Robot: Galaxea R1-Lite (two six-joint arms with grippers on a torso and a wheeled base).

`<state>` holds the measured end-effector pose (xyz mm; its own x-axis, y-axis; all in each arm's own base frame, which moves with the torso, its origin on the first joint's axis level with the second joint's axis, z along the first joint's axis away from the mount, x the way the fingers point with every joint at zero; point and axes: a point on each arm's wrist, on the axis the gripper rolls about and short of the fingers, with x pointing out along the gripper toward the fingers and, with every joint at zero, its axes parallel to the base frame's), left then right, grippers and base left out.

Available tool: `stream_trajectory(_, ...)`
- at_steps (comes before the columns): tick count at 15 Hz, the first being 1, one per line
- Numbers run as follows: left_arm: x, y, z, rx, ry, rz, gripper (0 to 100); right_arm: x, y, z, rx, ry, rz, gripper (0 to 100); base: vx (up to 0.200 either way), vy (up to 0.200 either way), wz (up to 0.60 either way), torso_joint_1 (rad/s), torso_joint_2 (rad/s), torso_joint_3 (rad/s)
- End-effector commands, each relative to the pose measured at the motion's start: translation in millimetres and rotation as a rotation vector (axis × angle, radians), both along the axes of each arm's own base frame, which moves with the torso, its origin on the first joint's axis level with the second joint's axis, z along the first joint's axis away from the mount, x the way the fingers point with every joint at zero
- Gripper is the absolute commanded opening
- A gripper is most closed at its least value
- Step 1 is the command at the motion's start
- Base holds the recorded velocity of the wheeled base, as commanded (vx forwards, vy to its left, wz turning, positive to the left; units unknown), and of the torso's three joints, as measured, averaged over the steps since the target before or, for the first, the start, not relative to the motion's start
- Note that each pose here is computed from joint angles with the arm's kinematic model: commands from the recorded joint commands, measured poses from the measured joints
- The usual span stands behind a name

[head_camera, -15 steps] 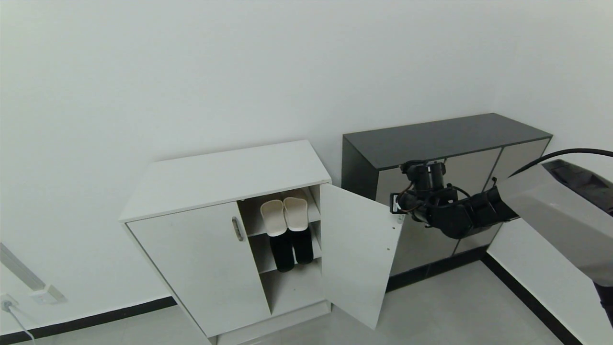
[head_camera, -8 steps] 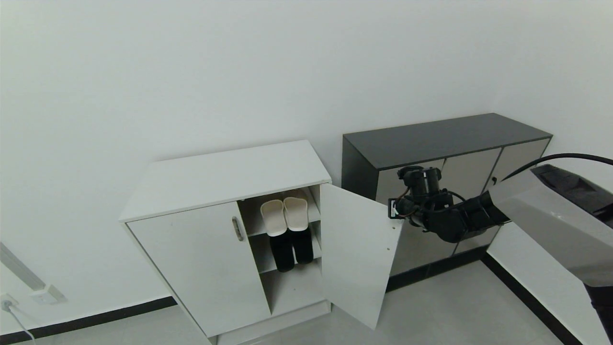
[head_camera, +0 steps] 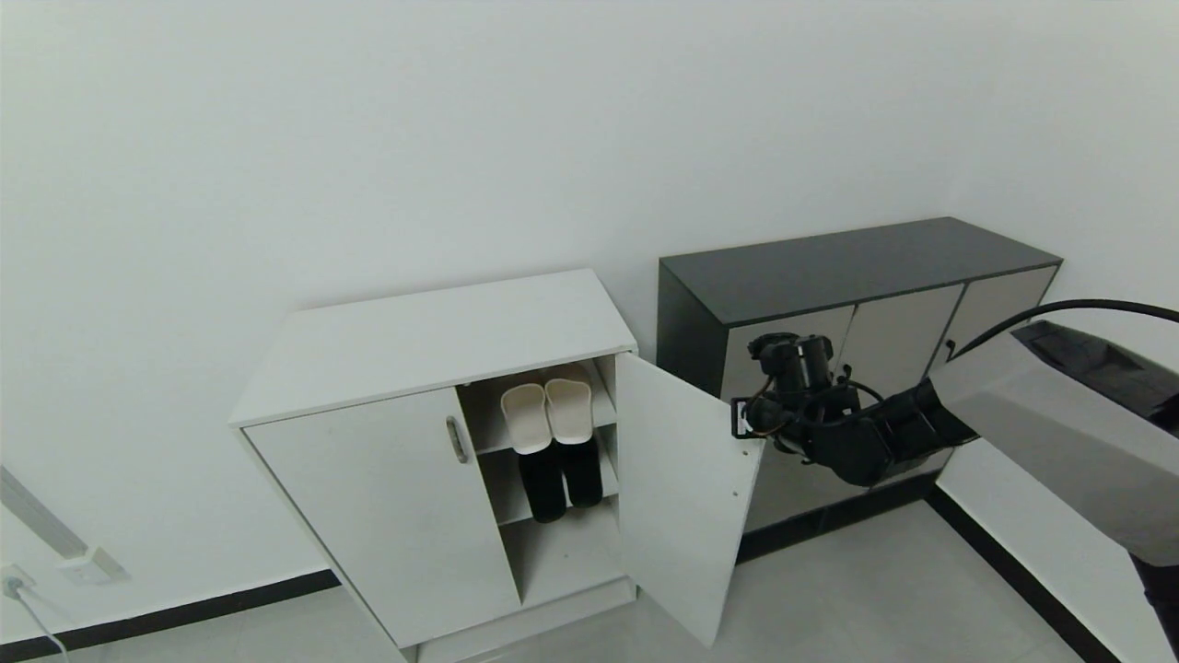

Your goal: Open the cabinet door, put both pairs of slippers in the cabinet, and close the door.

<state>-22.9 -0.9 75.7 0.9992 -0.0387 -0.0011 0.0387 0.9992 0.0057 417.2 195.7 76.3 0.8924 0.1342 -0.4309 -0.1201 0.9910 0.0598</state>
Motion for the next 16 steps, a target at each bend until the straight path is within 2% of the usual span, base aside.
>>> stream_trajectory(1,0.1,0.0,0.0,0.0,0.002,0.0,0,-29.6,21.5,15.5,0.012,-0.036,0.071,0,0.0,0.0,0.0,0.0,0.0,0.0)
stream_trajectory(4,0.1,0.0,0.0,0.0,0.002,0.0,0,-73.0,47.2,23.4,0.018,-0.05,0.178,0,0.0,0.0,0.0,0.0,0.0,0.0)
stream_trajectory(7,0.1,0.0,0.0,0.0,0.002,0.0,0,-98.0,59.9,30.2,0.024,-0.057,0.237,0,0.0,0.0,0.0,0.0,0.0,0.0)
stream_trajectory(9,0.1,0.0,0.0,0.0,0.002,0.0,0,-91.9,56.8,27.8,0.022,-0.056,0.224,0,0.0,0.0,0.0,0.0,0.0,0.0)
stream_trajectory(13,0.1,0.0,0.0,0.0,0.002,0.0,0,-61.8,38.4,-5.3,-0.009,-0.003,0.148,0,0.0,0.0,0.0,0.0,0.0,0.0)
stream_trajectory(16,0.1,0.0,0.0,0.0,0.002,0.0,0,-56.8,41.1,-25.5,-0.026,0.03,0.15,0,0.0,0.0,0.0,0.0,0.0,0.0)
